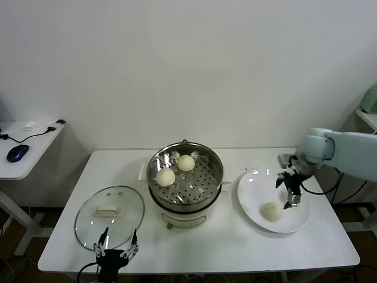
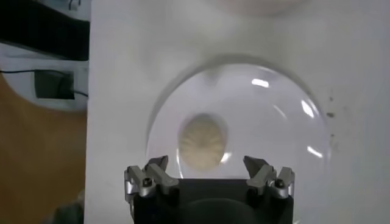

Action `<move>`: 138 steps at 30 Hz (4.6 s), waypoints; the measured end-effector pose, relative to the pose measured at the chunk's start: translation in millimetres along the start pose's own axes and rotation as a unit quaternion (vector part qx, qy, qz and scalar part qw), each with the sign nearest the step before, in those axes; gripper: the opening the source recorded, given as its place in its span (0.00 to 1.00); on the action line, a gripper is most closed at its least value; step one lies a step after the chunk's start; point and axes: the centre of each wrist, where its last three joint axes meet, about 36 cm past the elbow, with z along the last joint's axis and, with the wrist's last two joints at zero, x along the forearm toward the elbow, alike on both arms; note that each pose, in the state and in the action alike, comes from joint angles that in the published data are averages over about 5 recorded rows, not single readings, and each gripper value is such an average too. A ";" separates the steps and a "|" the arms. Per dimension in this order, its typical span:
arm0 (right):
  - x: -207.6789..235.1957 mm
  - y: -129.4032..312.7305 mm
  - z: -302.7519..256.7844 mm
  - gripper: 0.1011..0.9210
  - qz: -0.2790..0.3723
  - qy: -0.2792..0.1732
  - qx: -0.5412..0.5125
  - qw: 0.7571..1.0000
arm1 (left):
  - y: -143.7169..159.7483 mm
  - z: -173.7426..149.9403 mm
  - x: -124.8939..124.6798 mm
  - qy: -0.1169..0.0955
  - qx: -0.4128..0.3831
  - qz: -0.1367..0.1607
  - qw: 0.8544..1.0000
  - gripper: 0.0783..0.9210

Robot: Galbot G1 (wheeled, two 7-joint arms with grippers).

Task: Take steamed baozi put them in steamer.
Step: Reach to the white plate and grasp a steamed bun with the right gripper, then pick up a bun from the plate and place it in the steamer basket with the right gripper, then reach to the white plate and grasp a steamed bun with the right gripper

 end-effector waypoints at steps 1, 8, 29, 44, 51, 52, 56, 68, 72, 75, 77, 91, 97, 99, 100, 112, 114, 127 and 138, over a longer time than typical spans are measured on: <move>-6.7 1.0 0.8 0.88 0.001 0.001 -0.002 1.000 | 0.0 0.2 0.0 0.000 0.000 0.000 1.000 0.88; -42.2 4.2 4.0 0.88 0.010 0.007 -0.015 1.000 | 0.6 1.9 -0.2 0.001 -0.001 0.000 1.000 0.88; -38.4 -2.6 -6.3 0.68 0.027 -0.002 0.002 1.000 | -0.8 -0.1 6.1 0.001 0.001 -0.003 1.000 0.88; 185.1 -72.8 -149.9 0.67 0.110 -0.059 0.280 0.952 | -2.0 -6.2 6.8 -0.005 -0.003 0.002 1.000 0.88; 198.9 -57.0 -252.7 0.65 0.084 -0.060 0.476 0.873 | -0.3 -5.8 6.6 -0.005 -0.005 0.002 1.000 0.88; 194.9 -54.7 -263.7 0.65 0.077 -0.057 0.498 0.862 | -0.2 -5.8 6.6 -0.005 -0.005 0.002 1.000 0.88; 171.2 -46.4 -300.0 0.63 0.051 -0.051 0.570 0.818 | 0.5 -5.5 6.3 -0.005 -0.004 0.000 1.000 0.88; 87.9 -34.6 -346.4 0.62 -0.006 -0.053 0.660 0.750 | 2.0 -1.2 5.7 -0.003 -0.007 -0.005 1.000 0.88; 67.3 -33.7 -352.3 0.62 -0.011 -0.058 0.669 0.741 | 2.2 0.1 5.6 -0.003 -0.007 -0.007 1.000 0.88; 56.4 -34.1 -354.5 0.65 -0.010 -0.064 0.671 0.738 | 2.2 0.9 6.1 -0.003 -0.007 -0.008 1.000 0.88; 52.6 -34.7 -355.1 0.70 -0.008 -0.068 0.673 0.737 | 2.3 1.2 6.4 -0.003 -0.007 -0.009 1.000 0.88; 108.8 -62.6 -305.5 0.88 0.012 -0.073 0.609 0.790 | -0.6 -1.8 11.0 -0.006 -0.007 -0.008 1.000 0.88; 176.3 -86.5 -206.0 0.88 0.035 -0.036 0.459 0.887 | -0.7 -4.1 10.4 -0.011 -0.007 -0.005 1.000 0.88; 188.7 -87.5 -163.6 0.88 0.040 -0.023 0.400 0.916 | -0.7 -4.3 9.8 -0.012 -0.006 -0.005 1.000 0.88; 191.4 -86.5 -141.2 0.88 0.041 -0.018 0.368 0.929 | -0.5 -4.2 9.5 -0.012 -0.006 -0.005 1.000 0.88; 94.9 -42.3 54.1 0.88 0.030 -0.005 0.075 0.997 | -0.6 0.7 9.3 -0.003 -0.003 -0.010 1.000 0.88; 72.3 -36.9 66.8 0.88 0.029 -0.005 0.049 0.998 | -1.6 1.5 9.4 -0.001 -0.002 -0.010 1.000 0.88; -25.7 -36.1 96.2 0.88 0.026 0.019 -0.028 0.999 | -3.4 6.1 10.3 0.006 -0.001 -0.015 1.000 0.88; -61.0 -46.2 89.1 0.88 0.035 0.025 -0.039 0.998 | -3.4 7.9 8.9 0.007 0.000 -0.017 1.000 0.88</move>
